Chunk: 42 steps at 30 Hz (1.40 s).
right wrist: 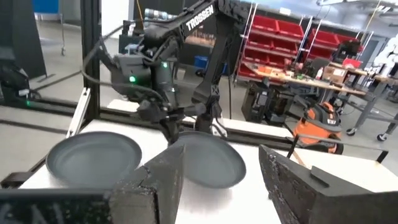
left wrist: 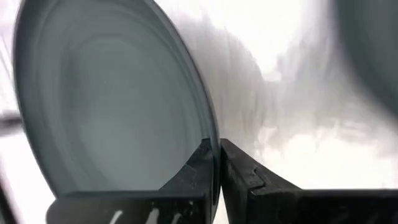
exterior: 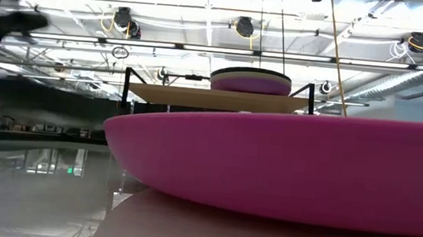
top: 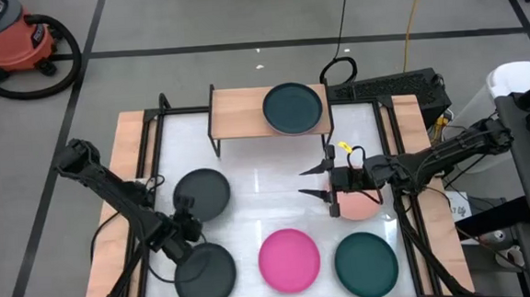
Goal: Place and stack plates onto a shelf
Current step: Stack the top black plate on top of the dark blue plate on top of the shelf
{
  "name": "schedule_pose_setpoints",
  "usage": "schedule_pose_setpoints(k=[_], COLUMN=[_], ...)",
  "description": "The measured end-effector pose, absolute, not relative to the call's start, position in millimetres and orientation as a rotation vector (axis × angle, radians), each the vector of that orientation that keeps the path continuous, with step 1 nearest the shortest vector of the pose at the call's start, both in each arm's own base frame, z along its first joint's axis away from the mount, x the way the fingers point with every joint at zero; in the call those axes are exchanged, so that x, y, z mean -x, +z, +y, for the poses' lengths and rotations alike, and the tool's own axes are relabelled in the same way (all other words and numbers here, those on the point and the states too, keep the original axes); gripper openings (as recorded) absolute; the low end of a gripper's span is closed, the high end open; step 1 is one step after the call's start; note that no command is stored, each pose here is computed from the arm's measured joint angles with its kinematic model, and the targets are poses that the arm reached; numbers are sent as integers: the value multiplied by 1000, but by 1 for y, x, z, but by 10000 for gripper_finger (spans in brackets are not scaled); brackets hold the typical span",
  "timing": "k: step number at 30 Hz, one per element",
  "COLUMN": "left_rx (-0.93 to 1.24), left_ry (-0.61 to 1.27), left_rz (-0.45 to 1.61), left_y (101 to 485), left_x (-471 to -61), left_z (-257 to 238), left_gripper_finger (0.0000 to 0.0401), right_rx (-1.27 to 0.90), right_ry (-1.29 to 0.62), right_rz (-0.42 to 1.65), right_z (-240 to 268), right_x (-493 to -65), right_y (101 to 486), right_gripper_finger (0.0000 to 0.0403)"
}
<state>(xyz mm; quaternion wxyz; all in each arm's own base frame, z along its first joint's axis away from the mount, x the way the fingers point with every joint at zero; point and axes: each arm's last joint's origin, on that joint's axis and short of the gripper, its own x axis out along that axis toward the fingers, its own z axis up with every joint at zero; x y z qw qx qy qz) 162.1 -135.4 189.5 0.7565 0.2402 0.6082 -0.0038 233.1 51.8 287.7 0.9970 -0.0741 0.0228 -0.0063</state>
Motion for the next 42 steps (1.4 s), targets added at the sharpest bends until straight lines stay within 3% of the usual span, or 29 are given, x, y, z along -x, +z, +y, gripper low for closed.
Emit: schedule_pose_setpoints(k=[6, 11, 20, 31, 42], left_rx=[-683, -886, -958, -1029, -967], left_ry=[-93, -24, 1, -48, -156], left_rz=[1097, 947, 854, 516, 686], left_y=[251, 293, 333, 342, 306], left_x=[-188, -209, -279, -318, -367], left_z=[-153, -145, -52, 99, 157], left_gripper_finger=[12, 12, 12, 12, 12], right_rx=[150, 174, 175, 269, 399], right_ry=[-17, -23, -32, -45, -84], right_rz=[-54, -129, -203, -215, -186], right_z=[52, 51, 46, 41, 40], right_x=[-233, -231, -209, -189, -190], right_y=[298, 306, 325, 335, 333], right_gripper_finger=[187, 187, 187, 187, 187])
